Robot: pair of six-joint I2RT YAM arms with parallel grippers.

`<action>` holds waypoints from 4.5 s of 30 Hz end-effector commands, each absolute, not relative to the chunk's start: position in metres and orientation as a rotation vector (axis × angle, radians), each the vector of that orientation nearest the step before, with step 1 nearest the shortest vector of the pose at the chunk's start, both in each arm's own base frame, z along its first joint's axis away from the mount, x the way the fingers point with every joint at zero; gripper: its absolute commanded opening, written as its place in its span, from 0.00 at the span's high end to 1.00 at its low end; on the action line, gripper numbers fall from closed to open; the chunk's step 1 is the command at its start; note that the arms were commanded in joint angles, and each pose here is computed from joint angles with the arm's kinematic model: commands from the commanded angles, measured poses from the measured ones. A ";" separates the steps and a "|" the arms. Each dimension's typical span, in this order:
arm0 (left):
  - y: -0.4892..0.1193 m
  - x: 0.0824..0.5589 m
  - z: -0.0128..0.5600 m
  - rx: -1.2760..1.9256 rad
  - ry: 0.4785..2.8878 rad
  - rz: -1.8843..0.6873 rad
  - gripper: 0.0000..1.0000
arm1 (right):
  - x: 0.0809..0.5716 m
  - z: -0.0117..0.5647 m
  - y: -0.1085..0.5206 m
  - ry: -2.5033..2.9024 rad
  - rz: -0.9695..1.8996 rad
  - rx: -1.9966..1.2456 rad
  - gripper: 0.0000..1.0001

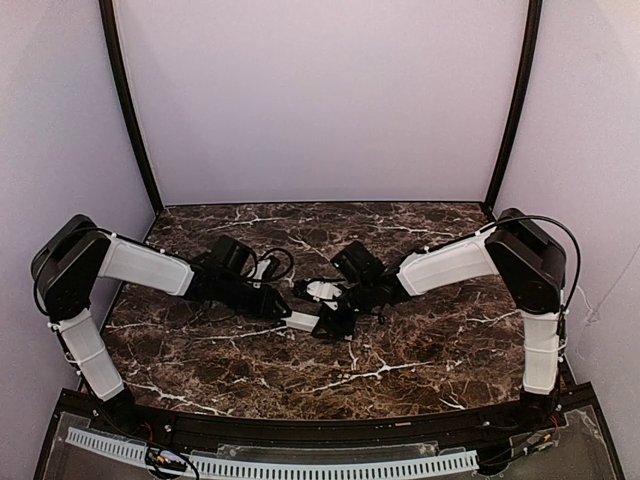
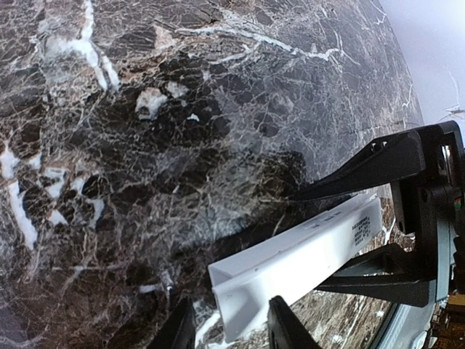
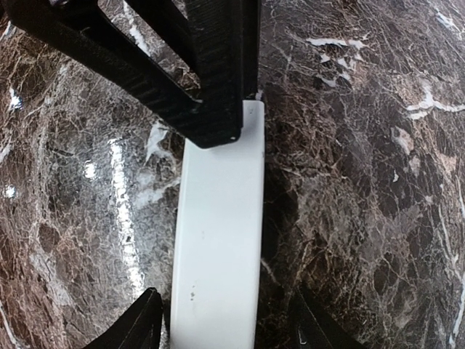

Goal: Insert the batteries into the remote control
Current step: Adjust the battery cover of the remote control without the battery cover.

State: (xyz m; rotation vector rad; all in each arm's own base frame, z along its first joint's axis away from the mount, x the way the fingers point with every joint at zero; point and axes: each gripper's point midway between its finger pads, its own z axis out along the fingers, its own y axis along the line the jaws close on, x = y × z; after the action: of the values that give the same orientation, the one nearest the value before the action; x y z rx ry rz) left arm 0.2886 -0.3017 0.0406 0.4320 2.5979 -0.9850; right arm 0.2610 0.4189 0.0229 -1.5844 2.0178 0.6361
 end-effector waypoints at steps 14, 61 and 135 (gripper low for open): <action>-0.319 0.285 0.034 0.558 2.632 -0.896 0.50 | 0.255 0.012 0.394 2.127 0.604 -1.584 0.41; -0.308 0.292 0.064 0.491 2.554 -0.879 0.42 | 0.255 0.036 0.397 2.098 0.612 -1.591 0.36; -0.300 0.291 0.063 0.496 2.568 -0.833 0.52 | 0.251 0.035 0.404 2.070 0.627 -1.640 0.43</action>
State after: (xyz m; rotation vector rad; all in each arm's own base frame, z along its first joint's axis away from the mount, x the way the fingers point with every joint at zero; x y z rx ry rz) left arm 0.2899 -0.3116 0.0530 0.5267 2.5785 -0.8886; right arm 0.2507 0.3945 0.0256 -1.6290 2.1133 0.6047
